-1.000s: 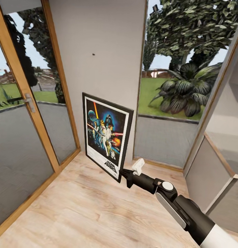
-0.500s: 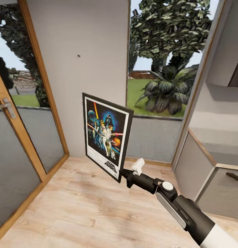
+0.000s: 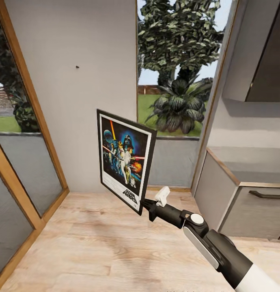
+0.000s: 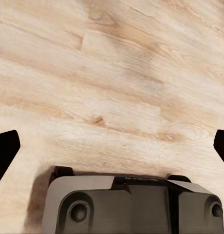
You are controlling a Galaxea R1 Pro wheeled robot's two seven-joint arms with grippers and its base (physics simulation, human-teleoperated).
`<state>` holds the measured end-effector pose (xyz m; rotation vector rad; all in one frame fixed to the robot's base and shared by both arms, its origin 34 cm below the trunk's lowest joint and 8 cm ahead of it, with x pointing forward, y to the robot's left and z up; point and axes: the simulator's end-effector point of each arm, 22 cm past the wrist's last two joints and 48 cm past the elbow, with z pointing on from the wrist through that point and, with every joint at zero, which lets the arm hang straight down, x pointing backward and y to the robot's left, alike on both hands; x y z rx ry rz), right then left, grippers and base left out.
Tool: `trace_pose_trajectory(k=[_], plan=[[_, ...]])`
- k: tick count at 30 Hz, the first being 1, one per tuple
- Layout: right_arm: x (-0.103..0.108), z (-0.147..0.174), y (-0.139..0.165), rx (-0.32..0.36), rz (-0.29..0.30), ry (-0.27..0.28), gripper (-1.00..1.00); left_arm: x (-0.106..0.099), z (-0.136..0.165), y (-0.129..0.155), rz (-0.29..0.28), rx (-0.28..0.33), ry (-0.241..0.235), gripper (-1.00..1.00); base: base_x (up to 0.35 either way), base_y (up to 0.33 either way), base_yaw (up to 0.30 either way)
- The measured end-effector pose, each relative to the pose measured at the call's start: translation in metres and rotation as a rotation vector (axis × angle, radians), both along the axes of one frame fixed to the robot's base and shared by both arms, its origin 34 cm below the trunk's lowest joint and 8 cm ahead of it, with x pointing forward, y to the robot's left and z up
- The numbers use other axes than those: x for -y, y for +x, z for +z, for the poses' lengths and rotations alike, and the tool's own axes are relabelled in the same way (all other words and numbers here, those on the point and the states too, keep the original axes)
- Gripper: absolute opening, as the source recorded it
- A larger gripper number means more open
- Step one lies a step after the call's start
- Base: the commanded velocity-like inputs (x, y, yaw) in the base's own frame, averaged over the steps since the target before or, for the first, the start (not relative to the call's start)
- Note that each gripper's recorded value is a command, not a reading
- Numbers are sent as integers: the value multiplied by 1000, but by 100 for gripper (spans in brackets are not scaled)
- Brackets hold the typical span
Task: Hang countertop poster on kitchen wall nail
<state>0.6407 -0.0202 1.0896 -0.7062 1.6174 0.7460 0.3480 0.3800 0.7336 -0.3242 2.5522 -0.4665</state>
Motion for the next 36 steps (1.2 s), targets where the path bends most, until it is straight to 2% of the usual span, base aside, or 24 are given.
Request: trace_pose_trajectory(k=[6,23,36], plan=[[0,2,0,3,1,0,-100,0,1,1,0,4,0,100,0,295,-132],[-1,2,-1,5,2,-1,-100,-1,1,1,2,4,0,100,6,295,251],[2,1,0,-1,1,-2,-100,-1,1,1,-1,4,2,100,168,232,25]])
